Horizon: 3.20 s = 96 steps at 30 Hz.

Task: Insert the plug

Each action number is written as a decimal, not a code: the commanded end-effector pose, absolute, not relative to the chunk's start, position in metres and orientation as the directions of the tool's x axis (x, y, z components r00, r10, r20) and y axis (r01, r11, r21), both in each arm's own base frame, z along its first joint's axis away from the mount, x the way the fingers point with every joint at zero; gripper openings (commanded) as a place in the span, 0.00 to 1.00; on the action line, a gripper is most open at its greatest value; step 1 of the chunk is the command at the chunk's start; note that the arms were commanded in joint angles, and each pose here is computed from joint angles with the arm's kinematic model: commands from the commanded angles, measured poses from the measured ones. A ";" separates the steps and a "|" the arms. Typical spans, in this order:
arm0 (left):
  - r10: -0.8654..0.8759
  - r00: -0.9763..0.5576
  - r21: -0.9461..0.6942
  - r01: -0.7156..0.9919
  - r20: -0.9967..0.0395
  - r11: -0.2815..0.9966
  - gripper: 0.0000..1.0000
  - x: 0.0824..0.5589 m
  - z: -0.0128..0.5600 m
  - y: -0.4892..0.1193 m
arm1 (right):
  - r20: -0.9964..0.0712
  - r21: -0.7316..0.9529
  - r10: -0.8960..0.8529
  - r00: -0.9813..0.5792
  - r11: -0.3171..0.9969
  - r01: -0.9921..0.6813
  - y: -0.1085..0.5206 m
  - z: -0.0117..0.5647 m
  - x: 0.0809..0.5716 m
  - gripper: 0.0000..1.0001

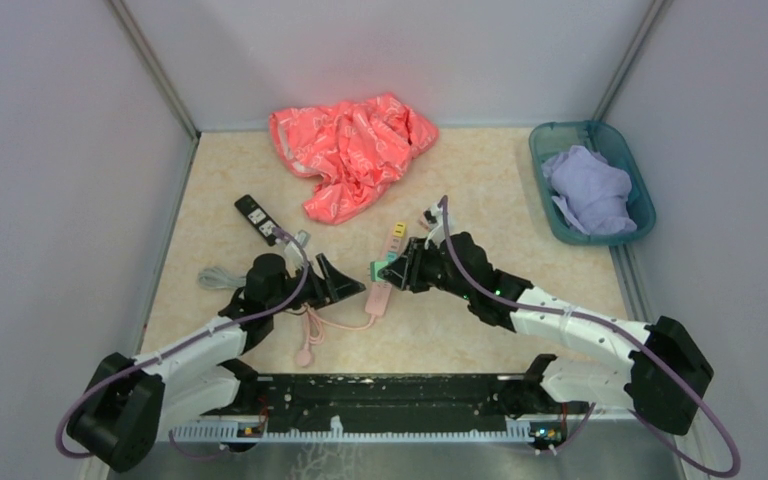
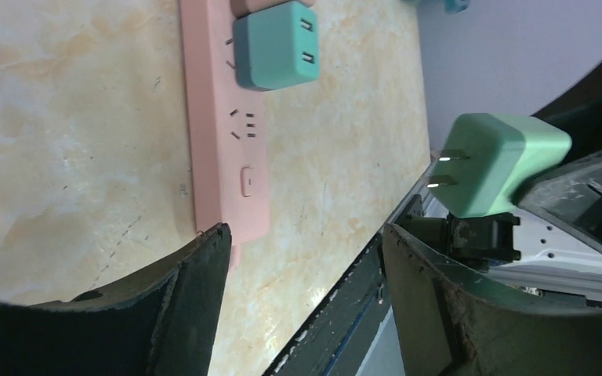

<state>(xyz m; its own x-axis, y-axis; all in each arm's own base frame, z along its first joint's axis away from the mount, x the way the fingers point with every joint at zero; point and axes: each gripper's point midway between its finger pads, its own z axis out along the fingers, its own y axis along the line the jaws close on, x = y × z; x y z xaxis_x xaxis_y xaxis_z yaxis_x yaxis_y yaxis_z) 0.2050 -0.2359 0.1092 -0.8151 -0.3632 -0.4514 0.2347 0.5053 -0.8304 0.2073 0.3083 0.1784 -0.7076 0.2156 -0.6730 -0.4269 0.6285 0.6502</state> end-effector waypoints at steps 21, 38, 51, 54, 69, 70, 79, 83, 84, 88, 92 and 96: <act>-0.268 -0.900 -0.837 0.164 -0.344 0.521 0.41 0.210 0.065 -0.272 | -0.660 0.316 0.022 -0.751 0.915 -0.251 0.286 0.150 0.220 0.00; -0.256 -0.936 -0.884 0.103 -0.241 0.456 0.31 0.190 0.054 -0.311 | -0.625 0.208 0.011 -0.780 0.966 -0.153 0.277 0.129 0.226 0.00; -0.266 -0.940 -0.797 0.008 -0.211 0.604 0.35 0.191 0.018 -0.301 | -0.617 0.177 0.004 -0.787 0.975 -0.134 0.277 0.116 0.229 0.00; -0.269 -0.941 -0.789 -0.002 -0.207 0.615 0.31 0.190 0.015 -0.300 | -0.613 0.177 0.002 -0.790 0.975 -0.134 0.279 0.112 0.230 0.00; -0.263 -0.944 -0.796 -0.002 -0.199 0.605 0.19 0.187 0.015 -0.302 | -0.614 0.166 0.002 -0.789 0.978 -0.127 0.284 0.107 0.236 0.00; -0.263 -0.944 -0.796 -0.003 -0.197 0.605 0.19 0.187 0.015 -0.302 | -0.616 0.166 0.002 -0.788 0.978 -0.127 0.285 0.107 0.236 0.00; -0.261 -0.946 -0.802 -0.002 -0.192 0.597 0.19 0.186 0.016 -0.304 | -0.594 0.129 -0.010 -0.804 0.986 -0.107 0.281 0.097 0.235 0.00; -0.259 -0.946 -0.803 0.001 -0.193 0.595 0.18 0.186 0.016 -0.305 | -0.590 0.136 -0.005 -0.808 0.985 -0.106 0.283 0.095 0.234 0.00; -0.259 -0.946 -0.804 0.001 -0.193 0.595 0.18 0.185 0.016 -0.305 | -0.590 0.137 -0.004 -0.808 0.985 -0.104 0.283 0.095 0.235 0.00; -0.259 -0.947 -0.806 0.001 -0.191 0.592 0.18 0.184 0.017 -0.305 | -0.580 0.113 -0.012 -0.814 0.989 -0.095 0.280 0.092 0.234 0.00; -0.263 -0.945 -0.806 0.002 -0.195 0.592 0.18 0.185 0.018 -0.305 | -0.558 0.075 -0.033 -0.829 0.993 -0.090 0.276 0.082 0.232 0.00; -0.263 -0.945 -0.805 0.001 -0.195 0.593 0.18 0.185 0.017 -0.305 | -0.521 0.025 -0.072 -0.850 0.995 -0.099 0.272 0.066 0.227 0.00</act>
